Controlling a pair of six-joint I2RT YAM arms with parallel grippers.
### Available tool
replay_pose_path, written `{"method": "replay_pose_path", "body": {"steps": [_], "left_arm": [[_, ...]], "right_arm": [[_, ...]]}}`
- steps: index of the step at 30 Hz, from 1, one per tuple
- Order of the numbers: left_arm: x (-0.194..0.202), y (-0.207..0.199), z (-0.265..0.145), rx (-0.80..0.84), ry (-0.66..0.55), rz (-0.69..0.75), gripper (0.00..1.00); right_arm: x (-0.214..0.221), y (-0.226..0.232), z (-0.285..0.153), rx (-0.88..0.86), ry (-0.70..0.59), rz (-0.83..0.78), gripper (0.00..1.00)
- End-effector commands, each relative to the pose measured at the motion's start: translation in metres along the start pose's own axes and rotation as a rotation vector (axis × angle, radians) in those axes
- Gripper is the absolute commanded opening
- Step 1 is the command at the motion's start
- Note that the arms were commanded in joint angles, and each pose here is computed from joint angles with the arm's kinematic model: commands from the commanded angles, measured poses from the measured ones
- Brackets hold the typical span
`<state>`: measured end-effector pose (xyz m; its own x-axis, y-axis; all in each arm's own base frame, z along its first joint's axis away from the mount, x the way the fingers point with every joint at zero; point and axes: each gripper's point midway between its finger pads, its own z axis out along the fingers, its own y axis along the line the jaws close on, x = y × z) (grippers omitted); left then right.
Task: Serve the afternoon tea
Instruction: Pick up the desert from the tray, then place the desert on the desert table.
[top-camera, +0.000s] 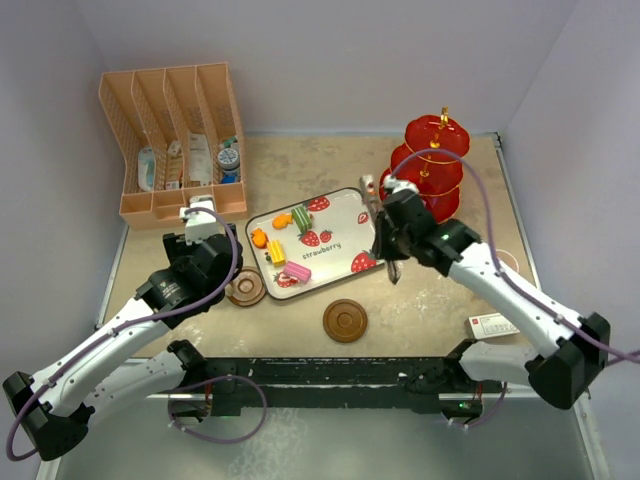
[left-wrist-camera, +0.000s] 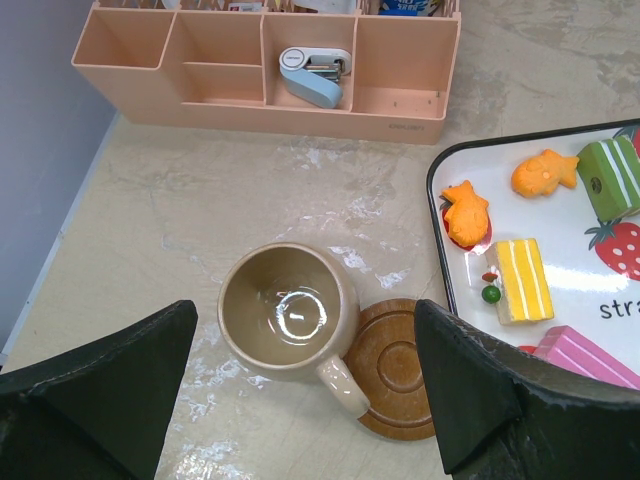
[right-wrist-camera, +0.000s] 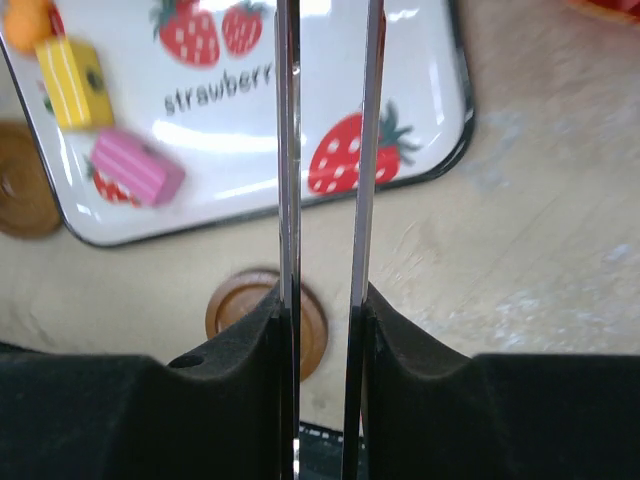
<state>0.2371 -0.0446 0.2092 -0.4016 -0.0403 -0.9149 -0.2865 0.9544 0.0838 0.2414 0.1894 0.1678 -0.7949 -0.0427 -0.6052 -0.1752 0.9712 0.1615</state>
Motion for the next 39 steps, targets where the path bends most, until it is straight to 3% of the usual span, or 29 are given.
{"method": "replay_pose_path", "body": {"steps": [1, 10, 39], "left_arm": [[-0.013, -0.001, -0.004, 0.011, -0.025, -0.044, 0.87], [-0.014, 0.000, -0.005, 0.013, -0.028, -0.053, 0.87], [-0.012, -0.001, -0.003, 0.012, -0.024, -0.040, 0.87]], "right_arm": [[-0.054, -0.032, -0.031, 0.021, -0.145, 0.061, 0.26], [-0.081, -0.073, -0.020, 0.051, -0.160, 0.096, 0.26], [-0.107, -0.125, 0.045, 0.121, -0.190, 0.176, 0.25]]}}
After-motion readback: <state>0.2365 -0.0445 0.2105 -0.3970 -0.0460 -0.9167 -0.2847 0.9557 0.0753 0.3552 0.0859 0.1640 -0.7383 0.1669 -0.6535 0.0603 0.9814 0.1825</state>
